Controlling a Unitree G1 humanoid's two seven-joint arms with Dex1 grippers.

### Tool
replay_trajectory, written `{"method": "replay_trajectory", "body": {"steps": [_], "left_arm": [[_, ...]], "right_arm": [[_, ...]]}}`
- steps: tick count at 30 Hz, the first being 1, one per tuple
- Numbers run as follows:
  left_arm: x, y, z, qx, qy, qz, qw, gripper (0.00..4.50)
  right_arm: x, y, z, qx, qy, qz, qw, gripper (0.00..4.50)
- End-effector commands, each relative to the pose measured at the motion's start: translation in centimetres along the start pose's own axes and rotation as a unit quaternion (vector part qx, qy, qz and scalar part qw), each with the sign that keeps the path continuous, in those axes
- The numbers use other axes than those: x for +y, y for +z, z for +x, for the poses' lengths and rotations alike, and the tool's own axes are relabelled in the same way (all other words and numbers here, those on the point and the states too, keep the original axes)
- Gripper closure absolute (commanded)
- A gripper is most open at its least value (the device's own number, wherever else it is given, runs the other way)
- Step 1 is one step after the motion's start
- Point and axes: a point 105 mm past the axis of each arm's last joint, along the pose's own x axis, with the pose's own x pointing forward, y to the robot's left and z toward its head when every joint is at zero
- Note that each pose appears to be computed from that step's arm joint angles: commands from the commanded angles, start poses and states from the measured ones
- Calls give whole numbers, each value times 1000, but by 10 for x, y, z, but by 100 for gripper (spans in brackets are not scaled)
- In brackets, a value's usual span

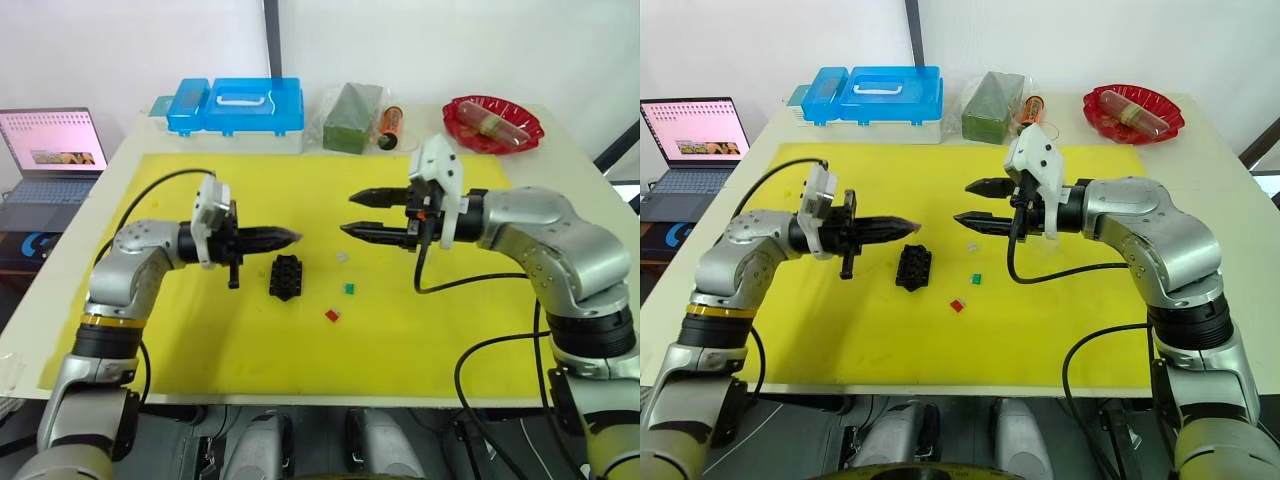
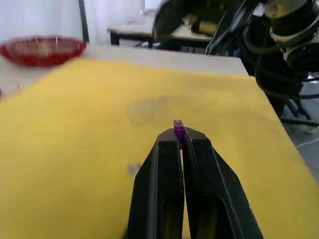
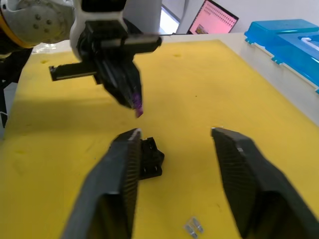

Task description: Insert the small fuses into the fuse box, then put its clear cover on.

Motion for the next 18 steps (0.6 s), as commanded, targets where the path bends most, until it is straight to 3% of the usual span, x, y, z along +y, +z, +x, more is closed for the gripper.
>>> {"method": "replay_trajectory", "body": {"steps": [1, 6, 10, 18], "left_arm": [[2, 18, 4, -19, 2, 55, 998, 450], [4, 16, 10, -12, -6, 94, 995, 450], [2, 21, 13, -22, -13, 99, 995, 450], [1, 23, 16, -26, -19, 109, 993, 450]], "right_arm": [[5, 8, 2, -11, -1, -34, 999, 240], [5, 9, 6, -20, 0, -32, 999, 240], [4, 9, 7, -18, -3, -39, 999, 362], [6, 9, 9, -15, 2, -48, 999, 362]]}}
